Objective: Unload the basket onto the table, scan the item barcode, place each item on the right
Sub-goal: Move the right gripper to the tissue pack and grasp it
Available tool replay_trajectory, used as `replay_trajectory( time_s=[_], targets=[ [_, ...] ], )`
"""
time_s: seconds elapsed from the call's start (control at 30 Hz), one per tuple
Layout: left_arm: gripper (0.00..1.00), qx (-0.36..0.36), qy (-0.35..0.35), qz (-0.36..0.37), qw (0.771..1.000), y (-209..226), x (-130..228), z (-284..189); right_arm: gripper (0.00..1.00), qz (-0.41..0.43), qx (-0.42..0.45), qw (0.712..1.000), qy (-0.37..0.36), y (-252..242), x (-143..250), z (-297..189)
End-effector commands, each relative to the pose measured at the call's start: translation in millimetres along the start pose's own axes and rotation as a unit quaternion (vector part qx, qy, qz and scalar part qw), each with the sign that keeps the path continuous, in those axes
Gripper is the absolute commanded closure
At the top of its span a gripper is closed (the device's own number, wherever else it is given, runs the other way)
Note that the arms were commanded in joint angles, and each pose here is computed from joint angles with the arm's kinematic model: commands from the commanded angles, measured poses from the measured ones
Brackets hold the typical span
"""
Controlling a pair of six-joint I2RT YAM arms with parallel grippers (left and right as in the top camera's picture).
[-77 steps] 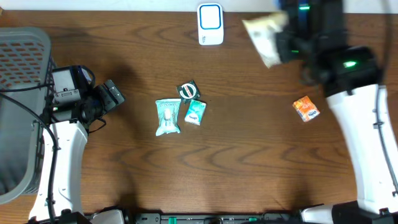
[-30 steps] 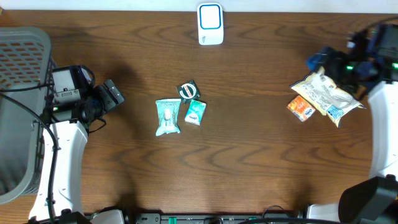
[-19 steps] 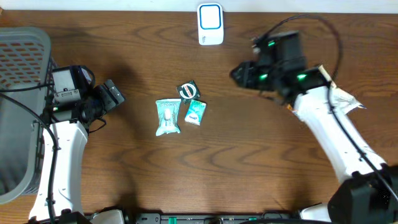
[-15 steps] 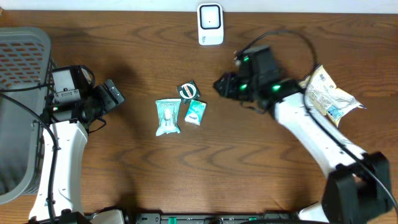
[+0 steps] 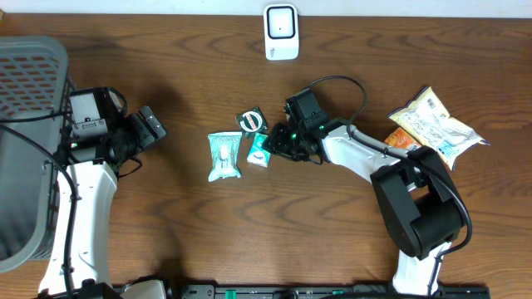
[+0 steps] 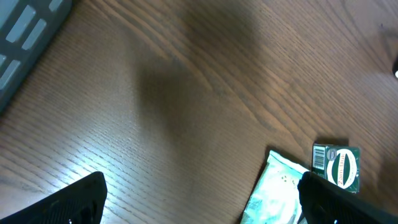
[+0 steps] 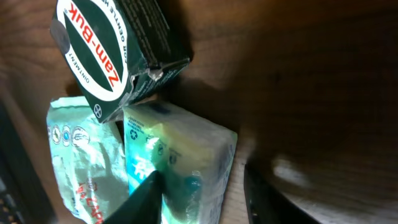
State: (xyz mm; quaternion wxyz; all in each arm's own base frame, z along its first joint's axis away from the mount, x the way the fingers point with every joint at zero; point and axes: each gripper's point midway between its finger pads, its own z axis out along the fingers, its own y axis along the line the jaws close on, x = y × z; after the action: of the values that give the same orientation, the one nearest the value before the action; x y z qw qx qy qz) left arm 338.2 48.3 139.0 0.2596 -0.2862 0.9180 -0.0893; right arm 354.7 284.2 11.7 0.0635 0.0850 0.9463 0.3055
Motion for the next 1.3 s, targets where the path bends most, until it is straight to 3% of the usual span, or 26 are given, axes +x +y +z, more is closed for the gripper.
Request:
replay_trajectory(
  time_s=[0.0, 0.17, 0.33, 0.43, 0.67, 0.7, 0.9, 1.0, 1.03, 1.07, 1.1, 1.27],
  targets=[
    [0.02, -0.005, -0.003, 0.003, 1.000, 2.4, -2.1, -0.9, 0.73, -0.009, 0.004, 1.000, 0.009, -3.9, 4.8, 5.9],
    [0.02, -0.005, -0.003, 0.003, 1.000, 2.4, -2.1, -0.9, 0.99, -0.078, 0.002, 0.997, 0.006, -3.1, 3.4, 5.7],
    [0.02, -0.005, -0.003, 0.003, 1.000, 2.4, -2.1, -0.9, 0.99, -0.173, -0.064, 0.982, 0.029, 19.6, 5.3, -10.4],
    [0.02, -0.005, -0.003, 0.003, 1.000, 2.4, -2.1, -0.9, 0.99, -0.277, -0.121, 0.952, 0.057, 35.2, 10.0, -52.5],
    [0.02, -0.005, -0.003, 0.003, 1.000, 2.4, -2.1, -0.9, 0.99, -0.400, -0.038, 0.913, 0.074, -12.9, 3.6, -82.8],
    [0.02, -0.005, -0.003, 0.003, 1.000, 2.4, -2.1, -0.9, 0.99, -0.413, 0.005, 0.908, 0.074, -29.1, -2.8, -82.4],
    [0.02, -0.005, -0.003, 0.003, 1.000, 2.4, -2.1, -0.9, 0.99, -0.428, 0.073, 0.899, 0.066, -49.6, -15.4, -83.8],
    [0.02, -0.005, -0.003, 0.003, 1.000, 2.4, -2.0, -0.9, 0.92, -0.418, 0.075, 0.903, 0.064, -50.7, -16.9, -84.5],
    [0.02, -0.005, -0.003, 0.003, 1.000, 2.4, -2.1, -0.9, 0.77, -0.410, 0.076, 0.907, 0.062, -51.4, -18.0, -85.0],
    [0.02, -0.005, -0.003, 0.003, 1.000, 2.4, -2.1, -0.9, 0.56, -0.400, 0.078, 0.911, 0.060, -52.7, -19.1, -85.6],
    [0.02, -0.005, -0.003, 0.003, 1.000, 2.4, -2.1, -0.9, 0.51, -0.382, 0.080, 0.919, 0.057, -53.5, -20.7, -86.3],
    [0.03, -0.005, -0.003, 0.003, 1.000, 2.4, -2.1, -0.9, 0.50, -0.232, 0.086, 0.968, 0.029, -57.2, -30.9, -89.7]
  ],
)
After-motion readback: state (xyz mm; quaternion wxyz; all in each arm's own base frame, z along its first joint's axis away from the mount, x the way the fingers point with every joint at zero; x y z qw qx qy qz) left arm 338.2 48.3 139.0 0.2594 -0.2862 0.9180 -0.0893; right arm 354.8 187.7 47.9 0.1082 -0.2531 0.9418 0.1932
